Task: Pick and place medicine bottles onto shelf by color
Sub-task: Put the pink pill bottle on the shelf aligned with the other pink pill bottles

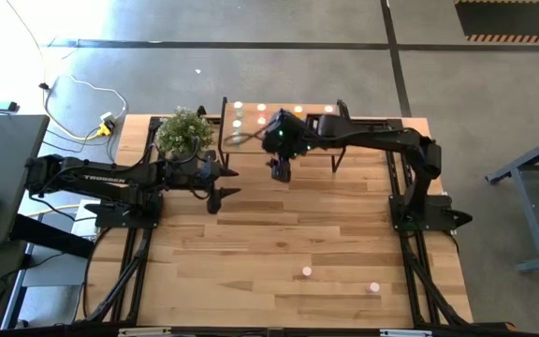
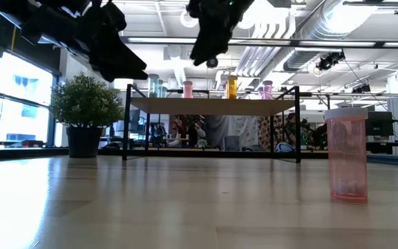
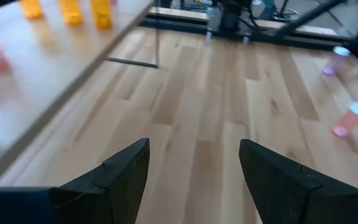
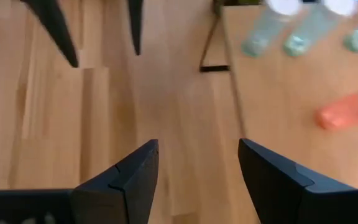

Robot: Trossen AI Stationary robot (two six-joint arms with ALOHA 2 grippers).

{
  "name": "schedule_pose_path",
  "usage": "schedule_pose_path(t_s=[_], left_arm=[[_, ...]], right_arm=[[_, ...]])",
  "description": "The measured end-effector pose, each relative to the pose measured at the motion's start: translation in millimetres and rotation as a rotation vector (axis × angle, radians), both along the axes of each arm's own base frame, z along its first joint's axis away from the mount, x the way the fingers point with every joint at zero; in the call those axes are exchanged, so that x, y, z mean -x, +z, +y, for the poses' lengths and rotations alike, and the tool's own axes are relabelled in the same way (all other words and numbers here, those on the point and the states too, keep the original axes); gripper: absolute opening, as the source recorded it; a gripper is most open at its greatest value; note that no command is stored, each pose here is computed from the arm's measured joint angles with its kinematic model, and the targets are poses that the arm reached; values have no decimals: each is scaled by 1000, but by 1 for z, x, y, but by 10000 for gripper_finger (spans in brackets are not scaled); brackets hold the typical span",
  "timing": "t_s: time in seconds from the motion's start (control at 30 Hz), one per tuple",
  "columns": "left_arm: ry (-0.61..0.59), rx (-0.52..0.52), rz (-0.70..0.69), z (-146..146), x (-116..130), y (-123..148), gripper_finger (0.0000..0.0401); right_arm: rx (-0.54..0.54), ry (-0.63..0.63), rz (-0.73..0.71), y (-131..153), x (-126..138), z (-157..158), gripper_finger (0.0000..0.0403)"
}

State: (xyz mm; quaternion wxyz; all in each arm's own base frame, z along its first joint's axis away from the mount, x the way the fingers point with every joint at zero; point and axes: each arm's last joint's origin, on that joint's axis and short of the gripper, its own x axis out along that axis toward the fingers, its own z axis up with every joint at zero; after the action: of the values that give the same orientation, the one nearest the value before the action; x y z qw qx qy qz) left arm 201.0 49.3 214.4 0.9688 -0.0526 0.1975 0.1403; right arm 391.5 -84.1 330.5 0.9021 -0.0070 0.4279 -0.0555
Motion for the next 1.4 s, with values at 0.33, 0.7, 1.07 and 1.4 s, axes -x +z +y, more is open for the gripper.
schedule_pose_path(t_s=[0.33,0.7,1.07,1.4], left_arm=[[-101,-2,-14,-21,-3,3,239],[-209,39,-48,-46,-6,5,239],[-305,80,-112,-69,-7,10,239],[-371,96,-154,-104,-13,6,239]], right_arm=[[-37,-12,-22,-12,39,50,211],[-154,-174,-134,-38,99,109,211],[-265,-421,-188,-71,149,175,211],[-425,-511,-258,-77,183,229,211]])
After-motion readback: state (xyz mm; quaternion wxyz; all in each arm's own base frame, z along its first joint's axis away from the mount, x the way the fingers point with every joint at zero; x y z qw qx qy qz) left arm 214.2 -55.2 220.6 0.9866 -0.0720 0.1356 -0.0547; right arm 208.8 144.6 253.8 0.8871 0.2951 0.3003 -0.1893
